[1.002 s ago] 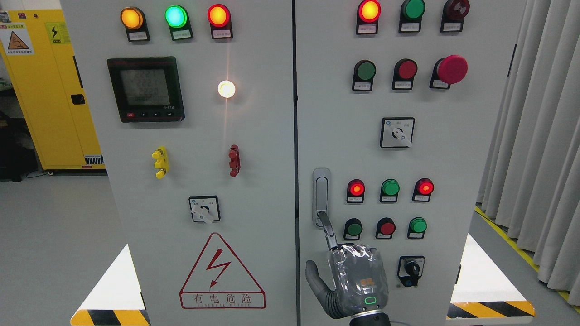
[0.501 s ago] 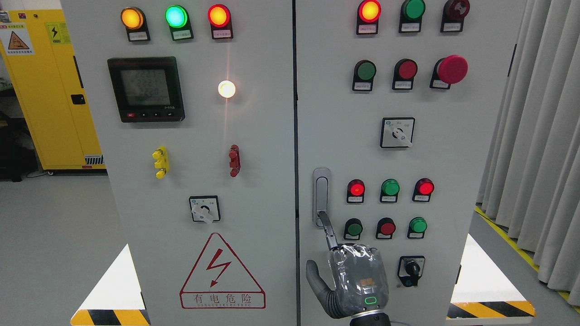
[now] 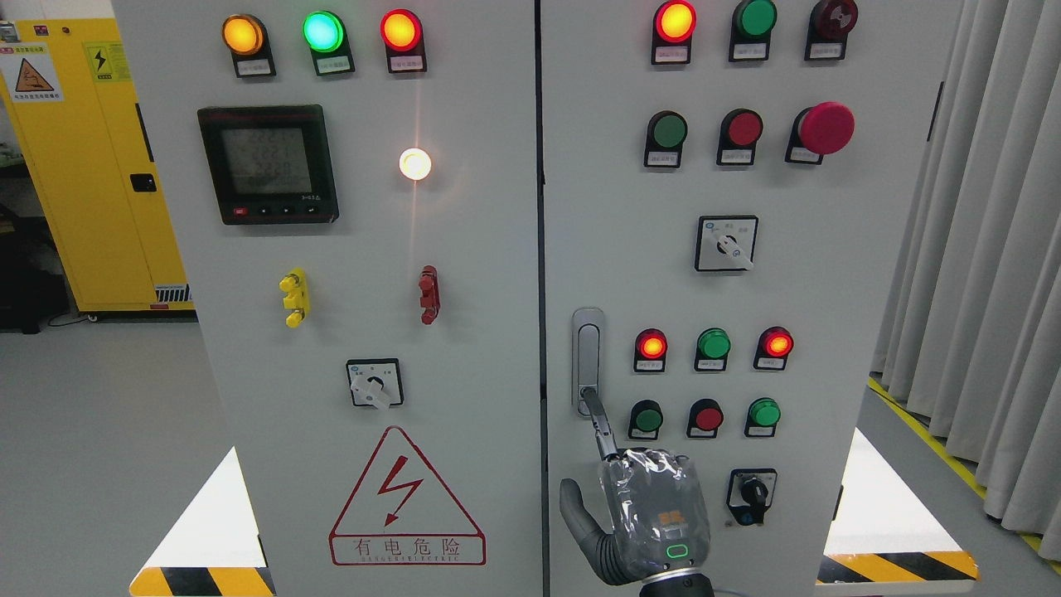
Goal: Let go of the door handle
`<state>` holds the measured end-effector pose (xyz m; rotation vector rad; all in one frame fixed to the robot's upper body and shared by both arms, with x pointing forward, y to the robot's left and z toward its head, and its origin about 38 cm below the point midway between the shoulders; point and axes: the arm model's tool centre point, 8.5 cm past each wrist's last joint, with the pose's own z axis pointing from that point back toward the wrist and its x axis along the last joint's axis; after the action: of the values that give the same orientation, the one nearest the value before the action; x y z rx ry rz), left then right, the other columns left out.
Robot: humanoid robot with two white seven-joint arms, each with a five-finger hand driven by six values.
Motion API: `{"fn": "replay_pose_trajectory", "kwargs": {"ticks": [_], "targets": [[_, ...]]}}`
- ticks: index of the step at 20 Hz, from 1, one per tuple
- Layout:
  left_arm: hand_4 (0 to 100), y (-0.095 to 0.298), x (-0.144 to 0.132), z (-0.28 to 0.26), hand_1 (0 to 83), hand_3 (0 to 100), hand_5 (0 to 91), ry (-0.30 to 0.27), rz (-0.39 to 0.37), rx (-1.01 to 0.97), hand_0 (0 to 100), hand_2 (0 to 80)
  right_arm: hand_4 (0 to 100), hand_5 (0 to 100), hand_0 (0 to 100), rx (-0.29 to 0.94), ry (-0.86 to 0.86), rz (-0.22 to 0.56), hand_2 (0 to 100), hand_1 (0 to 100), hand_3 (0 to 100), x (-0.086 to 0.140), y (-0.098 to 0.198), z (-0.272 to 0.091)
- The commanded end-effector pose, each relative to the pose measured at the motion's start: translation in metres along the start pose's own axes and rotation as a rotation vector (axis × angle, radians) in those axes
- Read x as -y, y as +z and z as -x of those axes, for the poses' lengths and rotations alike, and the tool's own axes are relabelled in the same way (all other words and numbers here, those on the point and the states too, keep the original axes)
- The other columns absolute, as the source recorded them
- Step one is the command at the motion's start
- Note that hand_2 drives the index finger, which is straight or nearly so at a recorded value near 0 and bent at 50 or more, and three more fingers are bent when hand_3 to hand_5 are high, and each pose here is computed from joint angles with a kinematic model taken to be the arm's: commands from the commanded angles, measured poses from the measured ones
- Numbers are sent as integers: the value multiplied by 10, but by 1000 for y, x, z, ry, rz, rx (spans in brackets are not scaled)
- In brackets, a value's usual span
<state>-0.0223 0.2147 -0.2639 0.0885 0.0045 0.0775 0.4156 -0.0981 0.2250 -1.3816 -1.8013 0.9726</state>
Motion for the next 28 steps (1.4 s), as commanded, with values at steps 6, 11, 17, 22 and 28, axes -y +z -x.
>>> {"fn": "replay_pose_trajectory", "kwargs": {"ticks": [6,11,17,22,28], "targets": [[0,0,1,-5,556,0,0,2,2,15,120,0,1000,1000,605,-1,-2,-10,100,416,1000,-2,1,0],[0,0,1,-5,556,0,0,2,2,15,120,0,1000,1000,603,-4,-3,-18,106,419,1000,-4,3,0],[0,0,1,-5,556,0,0,2,2,15,120,0,1000,1000,601,-4,-4,-20,113,424,1000,-4,4,-1],[0,0,2,-5,556,0,0,2,4,15,120,0,1000,1000,598,-7,-5,-27,116,427,1000,-6,7,0],[0,0,1,-5,556,0,0,2,2,15,120,0,1000,1000,593,-8,-6,-30,121,429,1000,-7,9,0]]}}
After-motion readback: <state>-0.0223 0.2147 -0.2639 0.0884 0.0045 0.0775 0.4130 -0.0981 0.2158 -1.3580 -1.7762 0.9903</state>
